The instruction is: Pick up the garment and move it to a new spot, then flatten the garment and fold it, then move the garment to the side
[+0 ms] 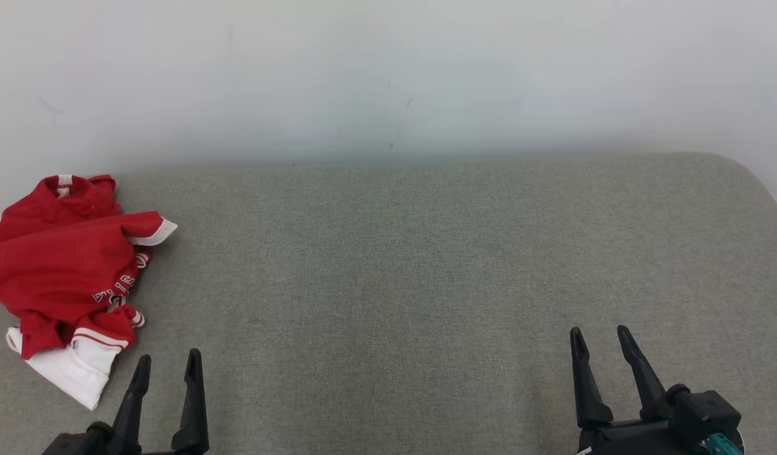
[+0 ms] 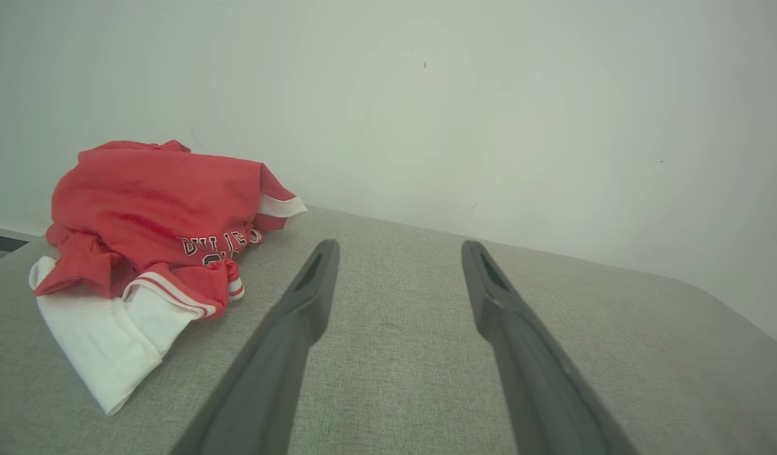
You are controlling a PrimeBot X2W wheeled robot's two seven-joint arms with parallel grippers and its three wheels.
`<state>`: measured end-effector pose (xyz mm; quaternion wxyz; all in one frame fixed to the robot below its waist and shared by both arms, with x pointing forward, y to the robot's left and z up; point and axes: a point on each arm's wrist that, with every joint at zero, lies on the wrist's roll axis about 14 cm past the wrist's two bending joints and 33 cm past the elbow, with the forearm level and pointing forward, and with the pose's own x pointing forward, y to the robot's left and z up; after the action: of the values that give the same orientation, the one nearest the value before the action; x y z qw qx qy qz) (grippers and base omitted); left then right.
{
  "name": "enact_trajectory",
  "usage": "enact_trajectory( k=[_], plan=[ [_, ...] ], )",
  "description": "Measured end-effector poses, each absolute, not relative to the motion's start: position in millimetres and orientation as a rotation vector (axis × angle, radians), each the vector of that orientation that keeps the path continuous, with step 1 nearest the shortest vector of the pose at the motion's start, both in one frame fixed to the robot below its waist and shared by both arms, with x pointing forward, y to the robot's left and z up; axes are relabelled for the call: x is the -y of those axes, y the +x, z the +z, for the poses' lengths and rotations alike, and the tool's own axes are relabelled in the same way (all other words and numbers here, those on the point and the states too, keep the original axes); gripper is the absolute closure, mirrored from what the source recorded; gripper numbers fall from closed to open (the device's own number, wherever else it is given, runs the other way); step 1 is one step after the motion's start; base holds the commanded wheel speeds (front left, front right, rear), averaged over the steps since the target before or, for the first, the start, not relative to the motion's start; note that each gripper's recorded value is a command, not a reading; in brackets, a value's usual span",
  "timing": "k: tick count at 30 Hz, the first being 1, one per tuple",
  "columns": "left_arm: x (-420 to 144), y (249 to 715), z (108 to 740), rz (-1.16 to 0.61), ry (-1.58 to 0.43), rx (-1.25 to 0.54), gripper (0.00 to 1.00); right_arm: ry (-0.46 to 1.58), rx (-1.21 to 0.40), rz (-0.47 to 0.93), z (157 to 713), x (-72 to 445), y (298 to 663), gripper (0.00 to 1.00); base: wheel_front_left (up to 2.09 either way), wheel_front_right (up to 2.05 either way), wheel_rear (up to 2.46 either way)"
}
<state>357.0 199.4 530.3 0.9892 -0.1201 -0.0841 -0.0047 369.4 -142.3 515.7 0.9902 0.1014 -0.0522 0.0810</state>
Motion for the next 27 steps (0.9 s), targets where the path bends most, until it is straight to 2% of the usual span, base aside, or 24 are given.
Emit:
enact_trajectory(
  k=[18,27],
  plan=[
    [-204.4,355.4,528.0,0.005,-0.222,0.155,0.0,0.204,0.088,0.174,510.9,137.8,370.7,0.0,0.0,0.0,0.0],
    [-219.5,347.8,528.3,0.058,-0.212,0.159,0.0,0.205,0.069,0.225,507.5,120.4,375.9,0.0,0.0,0.0,0.0]
  ],
)
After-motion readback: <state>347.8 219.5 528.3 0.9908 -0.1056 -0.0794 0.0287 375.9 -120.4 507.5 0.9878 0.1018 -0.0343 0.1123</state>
